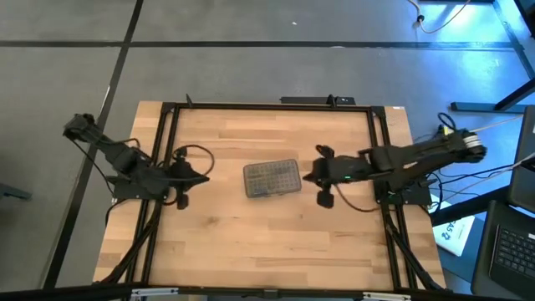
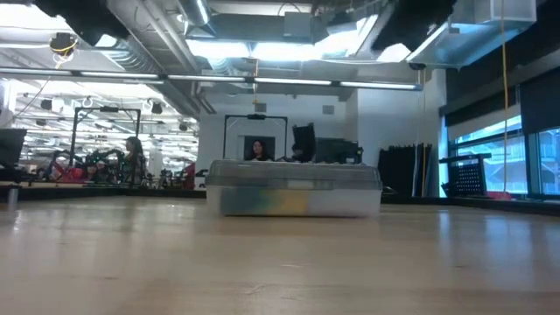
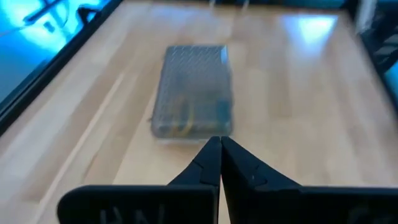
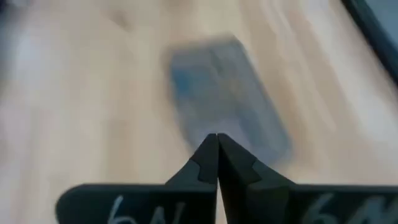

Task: Pack school essentials
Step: Return to Home Position

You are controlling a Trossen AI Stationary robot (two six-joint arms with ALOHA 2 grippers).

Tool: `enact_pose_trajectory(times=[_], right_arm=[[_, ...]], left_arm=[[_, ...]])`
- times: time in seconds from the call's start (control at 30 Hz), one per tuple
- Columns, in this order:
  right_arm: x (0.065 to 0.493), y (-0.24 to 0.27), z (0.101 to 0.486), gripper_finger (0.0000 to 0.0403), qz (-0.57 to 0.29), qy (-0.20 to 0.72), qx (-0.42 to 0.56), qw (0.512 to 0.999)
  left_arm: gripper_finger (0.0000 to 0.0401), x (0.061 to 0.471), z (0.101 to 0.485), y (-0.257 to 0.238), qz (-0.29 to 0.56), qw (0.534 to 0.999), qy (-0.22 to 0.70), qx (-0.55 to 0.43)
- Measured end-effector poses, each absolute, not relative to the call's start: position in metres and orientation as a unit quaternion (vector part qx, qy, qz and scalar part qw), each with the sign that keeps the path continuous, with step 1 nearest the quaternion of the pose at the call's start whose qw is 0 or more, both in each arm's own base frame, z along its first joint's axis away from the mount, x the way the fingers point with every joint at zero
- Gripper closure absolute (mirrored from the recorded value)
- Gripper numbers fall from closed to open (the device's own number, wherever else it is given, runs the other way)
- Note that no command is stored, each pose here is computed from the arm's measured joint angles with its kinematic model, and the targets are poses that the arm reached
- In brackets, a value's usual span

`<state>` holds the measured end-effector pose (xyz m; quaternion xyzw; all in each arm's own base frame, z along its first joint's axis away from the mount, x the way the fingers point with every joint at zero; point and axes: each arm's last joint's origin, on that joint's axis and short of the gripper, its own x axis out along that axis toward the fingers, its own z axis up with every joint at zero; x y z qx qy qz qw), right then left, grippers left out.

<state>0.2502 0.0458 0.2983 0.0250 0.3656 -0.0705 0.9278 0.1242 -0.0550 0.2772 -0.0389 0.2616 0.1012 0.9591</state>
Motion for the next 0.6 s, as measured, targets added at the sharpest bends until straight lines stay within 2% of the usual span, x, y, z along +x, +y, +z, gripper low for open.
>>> enact_pose_trajectory(times=[0.17, 0.33, 0.6], right_arm=[[0.224, 0.047, 0.289, 0.0400, 0.032, 0.233, 0.062, 0.970], [0.200, 0.043, 0.269, 0.0401, 0.065, 0.170, 0.104, 0.978], [0.177, 0.040, 0.240, 0.0401, 0.097, 0.089, 0.143, 0.981]], left_arm=[[0.0400, 0.110, 0.272, -0.059, 0.046, 0.982, 0.173, -0.058], [0.0401, 0.104, 0.256, -0.060, -0.009, 0.996, 0.077, -0.054], [0.0401, 0.096, 0.226, -0.057, -0.056, 0.997, -0.010, -0.053]])
